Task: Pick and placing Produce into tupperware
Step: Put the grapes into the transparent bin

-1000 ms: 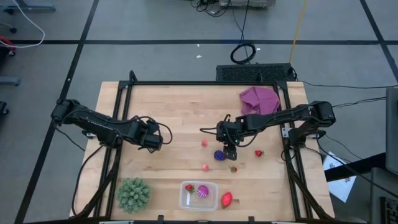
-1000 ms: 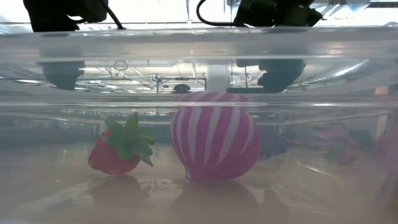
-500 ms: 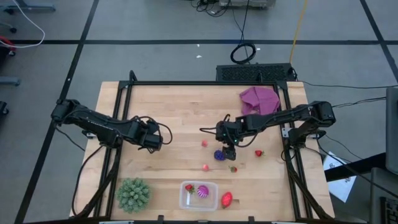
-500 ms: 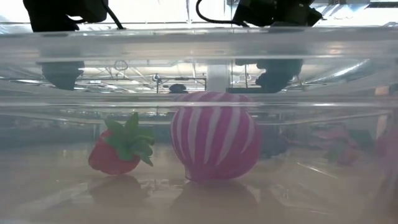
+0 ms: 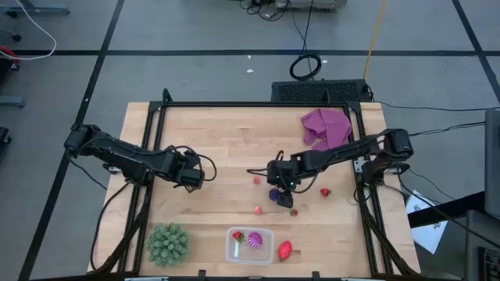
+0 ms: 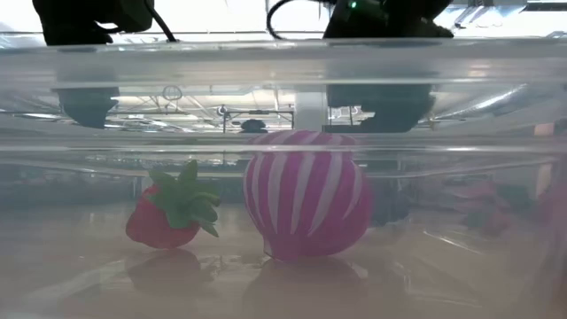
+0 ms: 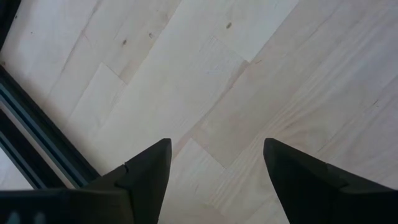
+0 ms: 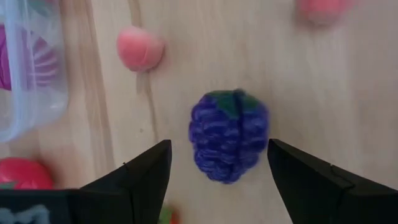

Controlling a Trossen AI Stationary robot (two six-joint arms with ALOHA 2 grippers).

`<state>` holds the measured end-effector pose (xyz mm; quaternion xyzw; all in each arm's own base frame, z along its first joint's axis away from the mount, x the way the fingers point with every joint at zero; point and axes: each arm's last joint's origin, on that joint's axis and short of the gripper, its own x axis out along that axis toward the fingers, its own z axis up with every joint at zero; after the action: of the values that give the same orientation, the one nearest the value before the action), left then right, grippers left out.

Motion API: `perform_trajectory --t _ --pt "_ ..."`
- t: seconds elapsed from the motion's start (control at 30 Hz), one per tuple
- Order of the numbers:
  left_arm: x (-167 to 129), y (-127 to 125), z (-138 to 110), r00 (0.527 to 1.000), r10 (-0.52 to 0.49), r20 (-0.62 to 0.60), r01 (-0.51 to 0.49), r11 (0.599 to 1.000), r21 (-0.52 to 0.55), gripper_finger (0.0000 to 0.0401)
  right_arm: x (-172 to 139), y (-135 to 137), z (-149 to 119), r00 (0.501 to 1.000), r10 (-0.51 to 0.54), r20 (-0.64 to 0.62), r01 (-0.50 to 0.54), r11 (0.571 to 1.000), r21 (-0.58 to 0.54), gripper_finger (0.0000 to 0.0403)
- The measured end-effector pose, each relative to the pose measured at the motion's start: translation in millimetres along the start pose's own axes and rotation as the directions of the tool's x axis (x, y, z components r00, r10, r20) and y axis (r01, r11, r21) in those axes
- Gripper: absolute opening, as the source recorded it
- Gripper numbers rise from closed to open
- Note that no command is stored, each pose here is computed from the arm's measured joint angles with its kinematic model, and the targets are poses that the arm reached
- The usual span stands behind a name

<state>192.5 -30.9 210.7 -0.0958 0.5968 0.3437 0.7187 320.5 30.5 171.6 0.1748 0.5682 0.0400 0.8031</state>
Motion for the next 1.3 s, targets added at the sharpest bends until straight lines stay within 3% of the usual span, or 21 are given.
perform_trajectory --t 0.43,1.1,1.3 --pt "0 0 0 1.000 0.001 -0.002 -0.001 1.000 0.001 0.0260 36 -8 1 0.998 0.011 -0.054 -0.012 1.000 -0.022 0.0259" --pt "0 0 0 1.000 0.000 -0.002 0.000 1.000 0.000 0.0266 34 -14 7 1.000 0.014 -0.008 -0.014 1.000 -0.012 0.0257" --pt "0 0 0 1.000 0.000 -0.002 0.000 1.000 -0.001 0.0260 34 -14 7 1.000 0.013 -0.010 -0.013 1.000 -0.007 0.0231"
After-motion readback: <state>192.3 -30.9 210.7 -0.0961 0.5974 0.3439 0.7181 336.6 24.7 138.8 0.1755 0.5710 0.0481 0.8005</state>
